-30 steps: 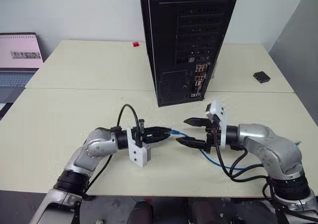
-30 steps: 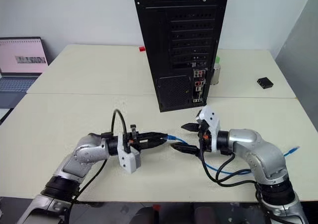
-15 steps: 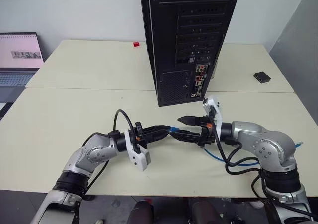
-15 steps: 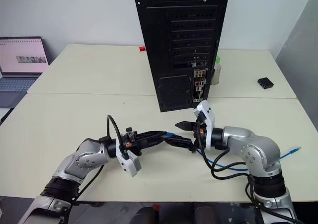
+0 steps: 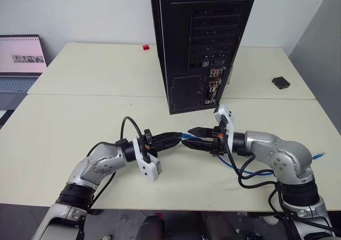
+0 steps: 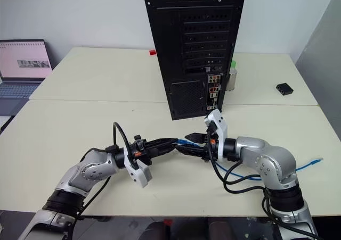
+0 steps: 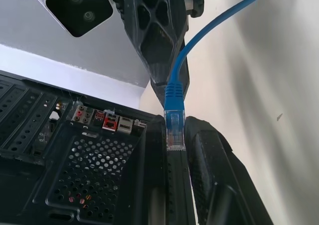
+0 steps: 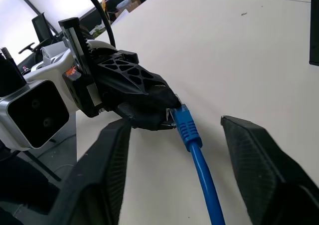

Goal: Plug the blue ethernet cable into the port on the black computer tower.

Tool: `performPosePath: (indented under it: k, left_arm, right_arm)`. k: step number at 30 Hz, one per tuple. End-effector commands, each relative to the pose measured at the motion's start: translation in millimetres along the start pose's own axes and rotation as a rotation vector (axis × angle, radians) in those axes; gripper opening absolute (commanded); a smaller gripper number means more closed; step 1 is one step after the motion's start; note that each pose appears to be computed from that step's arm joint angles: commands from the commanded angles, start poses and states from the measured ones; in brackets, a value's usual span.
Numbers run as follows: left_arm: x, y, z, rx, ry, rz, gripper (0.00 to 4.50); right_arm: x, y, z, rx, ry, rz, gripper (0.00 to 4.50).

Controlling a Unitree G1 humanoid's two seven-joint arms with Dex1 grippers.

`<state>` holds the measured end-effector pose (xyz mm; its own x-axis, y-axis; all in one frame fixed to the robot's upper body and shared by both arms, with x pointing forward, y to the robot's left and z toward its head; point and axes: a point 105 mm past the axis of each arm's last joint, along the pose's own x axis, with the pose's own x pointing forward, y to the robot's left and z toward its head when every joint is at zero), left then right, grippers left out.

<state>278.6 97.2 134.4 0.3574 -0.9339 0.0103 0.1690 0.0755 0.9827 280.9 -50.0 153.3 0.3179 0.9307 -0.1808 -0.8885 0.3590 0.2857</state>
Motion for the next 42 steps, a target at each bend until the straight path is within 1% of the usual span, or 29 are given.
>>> performPosePath:
  k: [1, 2, 3, 5, 7, 10, 11, 16, 18, 22, 24, 25, 26, 29, 31, 33, 34, 38, 42]
  left_arm:
    - [1.5, 7.6, 7.2, 0.027, -0.026, 0.031, 0.25]
    - [1.7, 7.9, 7.3, 0.028, -0.026, 0.034, 0.25]
    - [1.8, 7.9, 7.3, 0.029, -0.025, 0.035, 0.25]
    - [1.9, 7.8, 7.3, 0.030, -0.024, 0.034, 0.25]
    - [2.6, 10.1, 8.7, 0.040, -0.031, 0.048, 0.25]
    - [3.9, 10.4, 11.4, 0.052, -0.047, 0.051, 0.25]
    - [4.2, 9.9, 12.1, 0.053, -0.049, 0.051, 0.25]
    - [3.3, 4.7, 14.6, 0.017, -0.065, 0.049, 0.25]
    - [3.0, 4.3, 13.5, -0.011, -0.060, 0.053, 0.95]
    - [2.4, -0.3, 8.8, -0.047, -0.038, 0.031, 1.73]
    - [0.2, -5.1, 5.5, -0.073, -0.019, 0.010, 2.21]
    - [-1.0, -7.6, 8.2, -0.090, -0.031, -0.004, 2.44]
    - [-1.6, -6.7, 10.7, -0.099, -0.039, -0.002, 2.69]
    - [-4.4, 1.0, 6.2, -0.151, 0.008, 0.043, 3.33]
    - [-8.9, 1.9, -0.2, -0.214, 0.053, 0.071, 3.40]
    - [-13.7, 4.0, -11.3, -0.340, 0.130, 0.126, 3.40]
    - [-14.4, 5.0, -13.1, -0.395, 0.148, 0.144, 3.40]
    - [-8.9, 3.2, -11.2, -0.660, 0.190, 0.184, 3.40]
    - [2.4, 3.4, -7.5, -0.901, 0.244, 0.214, 3.40]
  right_arm:
    - [0.8, 5.5, 8.6, -0.020, -0.028, 0.032, 2.06]
    - [0.8, 5.4, 8.8, -0.018, -0.028, 0.033, 1.89]
    - [0.7, 5.4, 8.5, -0.019, -0.025, 0.033, 1.59]
    - [0.7, 5.3, 8.0, -0.019, -0.022, 0.034, 1.15]
    - [0.6, 5.0, 7.8, -0.018, -0.019, 0.034, 0.80]
    - [0.2, 5.1, 8.9, -0.012, -0.022, 0.038, 0.16]
    - [-0.1, 5.1, 9.4, -0.009, -0.023, 0.040, 0.03]
    - [-1.4, 5.0, 10.7, 0.000, -0.024, 0.045, 0.02]
    - [-2.0, 4.5, 11.0, 0.001, -0.024, 0.044, 0.02]
    - [-3.2, 3.2, 11.5, 0.001, -0.021, 0.039, 0.02]
    - [-4.8, 1.1, 11.1, -0.010, -0.016, 0.024, 0.02]
    - [-6.6, -0.3, 10.4, -0.019, -0.012, 0.010, 0.02]
    - [-9.2, -2.6, 9.7, -0.035, -0.006, -0.010, 0.02]
    - [-17.0, -10.6, 14.3, -0.082, -0.038, -0.095, 0.02]
    - [-21.0, -16.7, 20.4, -0.124, -0.075, -0.169, 0.02]
    - [-22.9, -21.2, 28.6, -0.172, -0.118, -0.243, 0.02]
    - [-22.7, -23.3, 31.9, -0.193, -0.134, -0.284, 0.02]
    - [-20.8, -28.4, 38.2, -0.267, -0.168, -0.421, 0.02]
    - [-15.6, -39.4, 49.8, -0.268, -0.269, -0.634, 0.01]
